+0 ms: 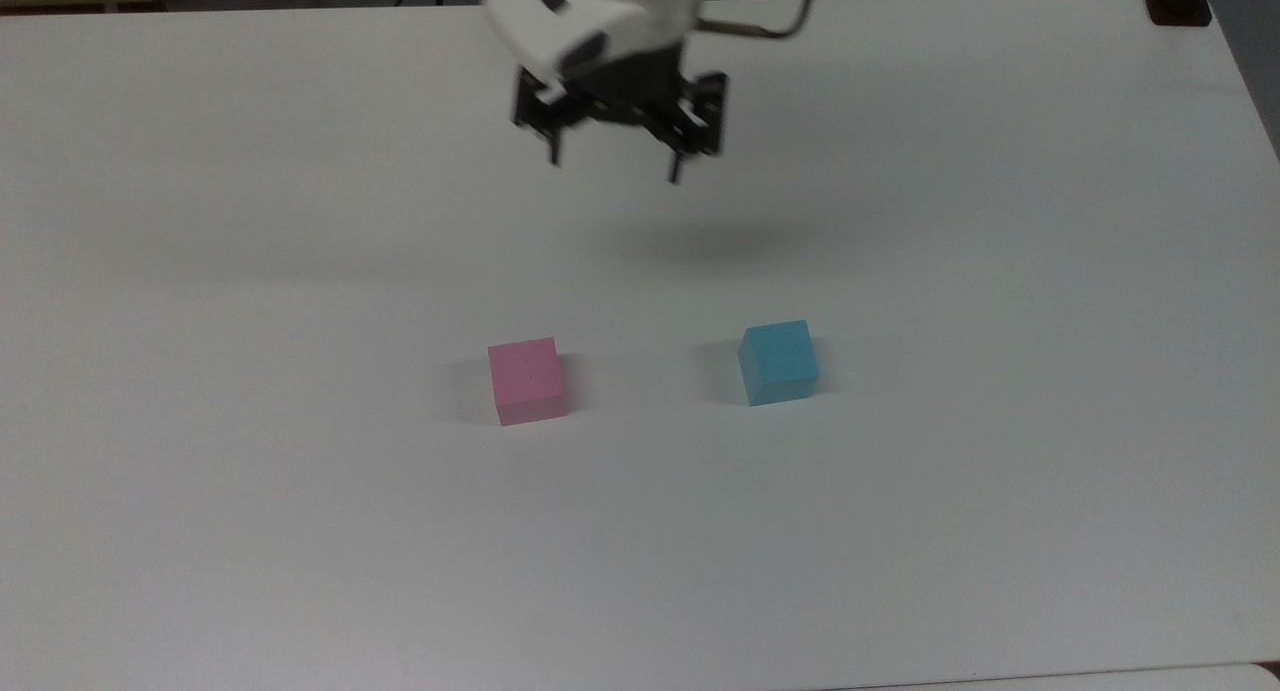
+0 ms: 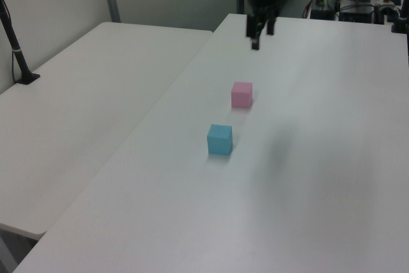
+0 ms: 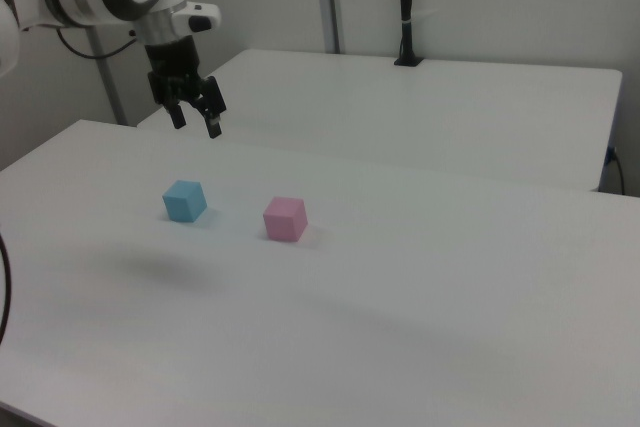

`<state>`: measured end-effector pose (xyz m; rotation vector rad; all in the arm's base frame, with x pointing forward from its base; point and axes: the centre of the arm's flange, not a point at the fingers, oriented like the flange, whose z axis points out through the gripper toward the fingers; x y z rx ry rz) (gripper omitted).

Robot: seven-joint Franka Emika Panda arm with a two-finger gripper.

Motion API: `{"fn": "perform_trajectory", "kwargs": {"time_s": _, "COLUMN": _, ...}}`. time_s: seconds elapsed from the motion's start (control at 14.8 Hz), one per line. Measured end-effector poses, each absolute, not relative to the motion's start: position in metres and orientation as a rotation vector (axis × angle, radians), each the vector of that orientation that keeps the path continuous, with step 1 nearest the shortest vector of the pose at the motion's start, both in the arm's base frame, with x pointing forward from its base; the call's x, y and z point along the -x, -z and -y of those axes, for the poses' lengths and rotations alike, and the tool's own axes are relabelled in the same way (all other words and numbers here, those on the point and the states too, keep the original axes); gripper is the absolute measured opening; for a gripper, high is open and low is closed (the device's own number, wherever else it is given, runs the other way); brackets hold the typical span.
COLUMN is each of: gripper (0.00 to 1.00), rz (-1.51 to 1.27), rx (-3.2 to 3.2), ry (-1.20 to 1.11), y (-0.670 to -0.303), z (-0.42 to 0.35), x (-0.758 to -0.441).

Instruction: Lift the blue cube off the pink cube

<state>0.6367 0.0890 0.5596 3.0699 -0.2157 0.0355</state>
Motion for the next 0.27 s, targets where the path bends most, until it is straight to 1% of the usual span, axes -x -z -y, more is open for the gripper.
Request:
{"fn": "perform_trajectory", "kwargs": {"time_s": 0.13, "gripper": 1.00, "rz": 0.287, "rx": -3.054, "ry": 0.001, "y": -0.564, "z": -0.055, "x": -0.625}}
{"fn": "perform_trajectory", "kwargs": {"time_s": 0.27, "gripper": 1.00, "rz": 0.324, "rx": -3.040, "ry": 0.016, "y": -0.561, "z": -0.035, "x": -0.621}}
